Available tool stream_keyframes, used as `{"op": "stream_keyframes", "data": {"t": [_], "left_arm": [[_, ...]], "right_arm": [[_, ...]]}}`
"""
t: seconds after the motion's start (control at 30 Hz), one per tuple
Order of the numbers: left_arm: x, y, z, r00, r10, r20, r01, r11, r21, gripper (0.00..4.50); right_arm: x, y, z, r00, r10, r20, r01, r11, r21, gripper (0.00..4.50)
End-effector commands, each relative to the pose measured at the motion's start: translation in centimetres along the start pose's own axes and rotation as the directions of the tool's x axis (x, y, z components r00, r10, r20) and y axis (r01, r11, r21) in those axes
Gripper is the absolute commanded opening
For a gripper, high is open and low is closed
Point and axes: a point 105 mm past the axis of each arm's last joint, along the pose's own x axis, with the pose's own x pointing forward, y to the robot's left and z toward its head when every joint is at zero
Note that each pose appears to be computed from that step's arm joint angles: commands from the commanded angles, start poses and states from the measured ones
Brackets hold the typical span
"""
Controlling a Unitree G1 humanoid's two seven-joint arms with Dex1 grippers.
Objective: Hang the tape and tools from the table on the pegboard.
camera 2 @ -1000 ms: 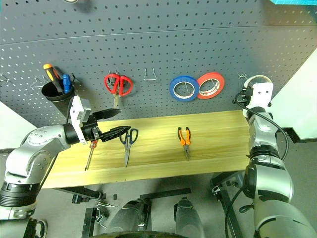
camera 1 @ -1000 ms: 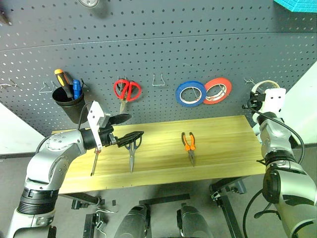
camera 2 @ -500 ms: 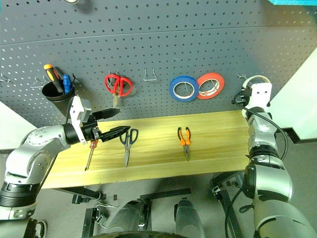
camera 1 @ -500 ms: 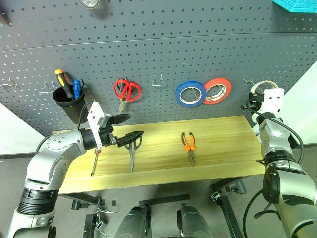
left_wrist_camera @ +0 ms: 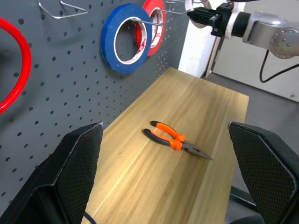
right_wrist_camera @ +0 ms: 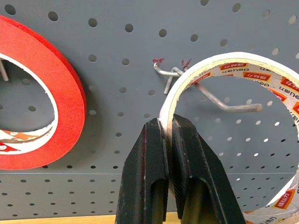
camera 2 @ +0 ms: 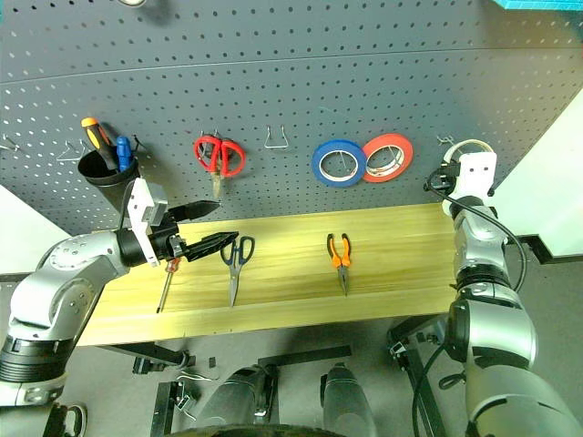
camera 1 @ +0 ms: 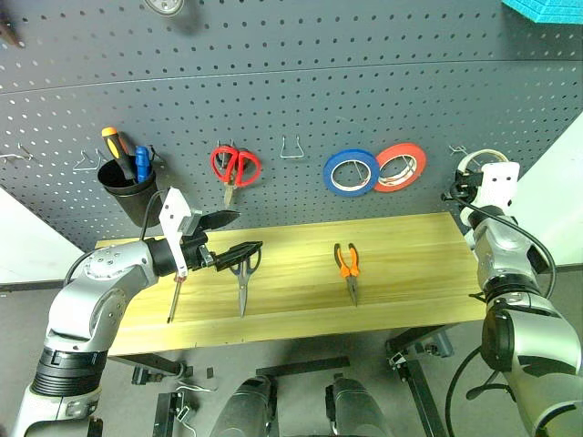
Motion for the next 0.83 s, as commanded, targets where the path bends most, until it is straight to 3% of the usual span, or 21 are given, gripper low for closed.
{"op": "stream_keyframes", "data": {"t": [0.03,0.17,0.83], "left_arm": [[0.0,1.2,1.2,0.997,0.069,0.034,-0.072,0.994,0.076,4.45],[0.3,2.4,0.7,0.993,0.118,0.009,-0.118,0.990,0.083,4.45],[0.5,1.9,-0.2,0.993,0.122,0.000,-0.122,0.989,0.083,4.45]], "right_arm": [[0.6,0.5,1.3,0.999,0.034,0.028,-0.033,0.999,-0.038,0.58],[0.6,0.1,1.6,0.999,0.027,0.034,-0.026,0.999,-0.036,0.58],[0.5,-0.4,1.6,0.999,0.027,0.022,-0.026,0.999,-0.047,0.58]]}}
